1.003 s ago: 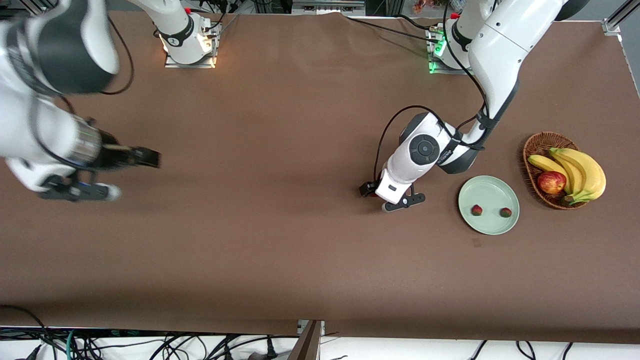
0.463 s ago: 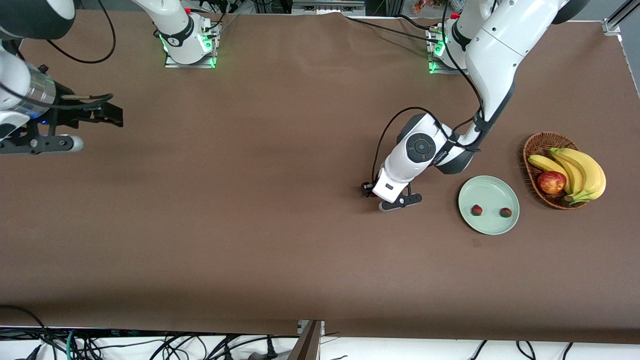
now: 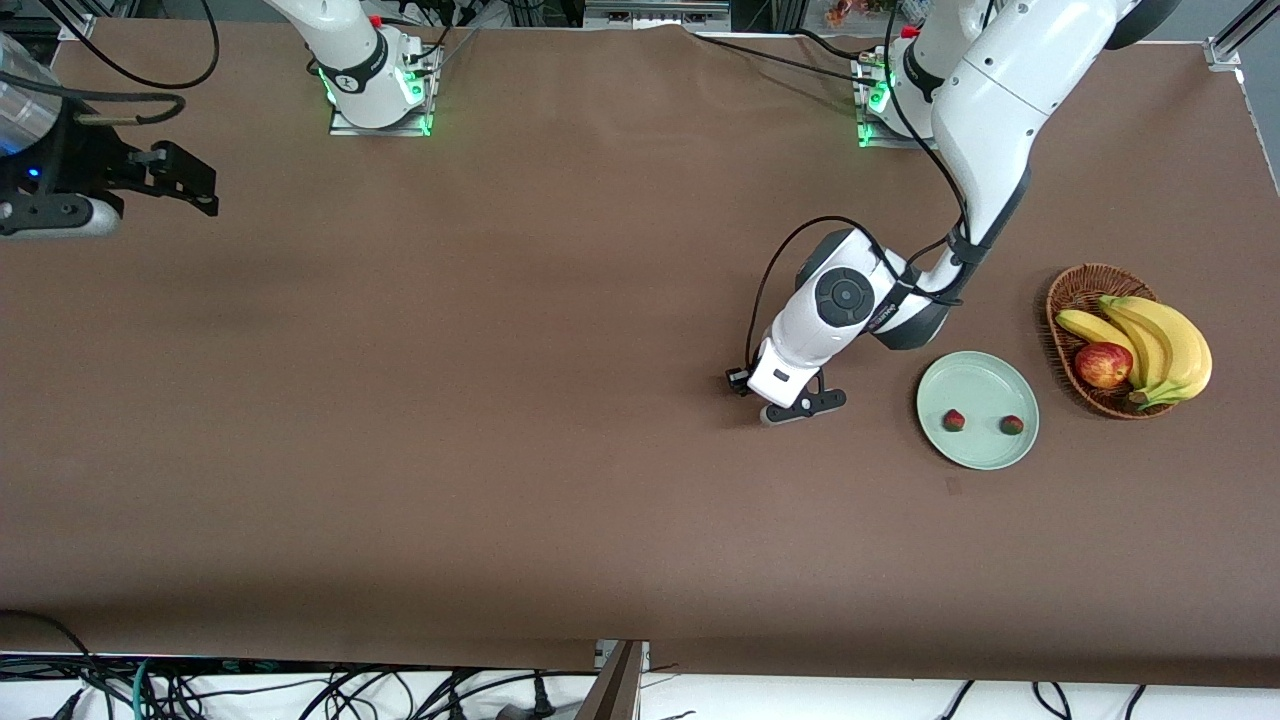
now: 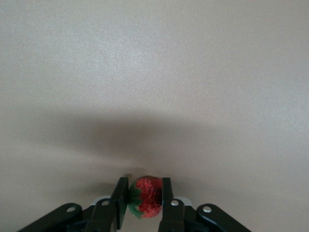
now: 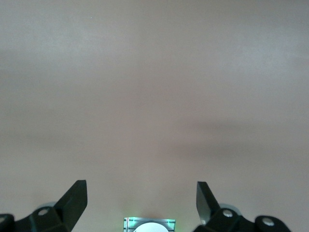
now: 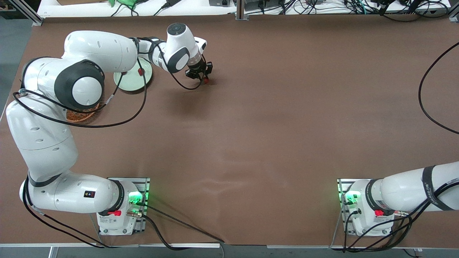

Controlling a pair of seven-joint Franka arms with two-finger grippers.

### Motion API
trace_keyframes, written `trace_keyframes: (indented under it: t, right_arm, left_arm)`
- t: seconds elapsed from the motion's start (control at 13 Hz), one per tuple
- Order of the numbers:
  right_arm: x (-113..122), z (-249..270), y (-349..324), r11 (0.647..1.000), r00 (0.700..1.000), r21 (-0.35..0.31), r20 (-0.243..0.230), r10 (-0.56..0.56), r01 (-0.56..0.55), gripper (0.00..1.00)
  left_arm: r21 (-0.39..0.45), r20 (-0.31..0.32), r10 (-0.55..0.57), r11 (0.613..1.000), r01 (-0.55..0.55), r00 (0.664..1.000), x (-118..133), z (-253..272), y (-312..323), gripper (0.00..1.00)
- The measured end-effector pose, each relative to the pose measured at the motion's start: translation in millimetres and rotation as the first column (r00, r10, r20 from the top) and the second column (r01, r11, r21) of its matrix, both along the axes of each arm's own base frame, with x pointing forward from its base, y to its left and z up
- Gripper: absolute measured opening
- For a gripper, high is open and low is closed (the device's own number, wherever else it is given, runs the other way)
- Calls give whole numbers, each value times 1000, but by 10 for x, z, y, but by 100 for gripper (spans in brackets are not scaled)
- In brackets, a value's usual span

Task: Collect all strawberries into plate
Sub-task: 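Grasp the last strawberry with the left gripper while the right gripper withdraws, then lower the last strawberry onto the green plate and open the left gripper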

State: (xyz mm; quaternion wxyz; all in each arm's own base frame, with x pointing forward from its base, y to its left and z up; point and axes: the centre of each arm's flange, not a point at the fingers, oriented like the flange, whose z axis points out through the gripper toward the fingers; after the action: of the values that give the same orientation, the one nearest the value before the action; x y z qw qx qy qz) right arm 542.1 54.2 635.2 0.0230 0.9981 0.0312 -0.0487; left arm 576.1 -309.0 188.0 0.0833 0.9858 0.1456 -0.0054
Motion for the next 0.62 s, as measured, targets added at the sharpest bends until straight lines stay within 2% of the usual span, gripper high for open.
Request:
trace_keyframes:
  t: [0.15, 0.31, 0.62]
  right_arm:
    - [11, -70, -20, 1000, 1000, -1, -13, -3, 3, 100]
    - [34, -104, -32, 1000, 1000, -1, -16, -5, 5, 100]
    - [53, -118, -41, 1000, 1000, -1, -13, -3, 3, 100]
  left_arm:
    - [8, -3, 3, 1000, -3, 1000, 26, 30, 32, 32]
    - [59, -41, 3, 998, -1, 999, 127, 201, 184, 32]
    - [183, -161, -141, 968, 170, 977, 460, 770, 815, 32]
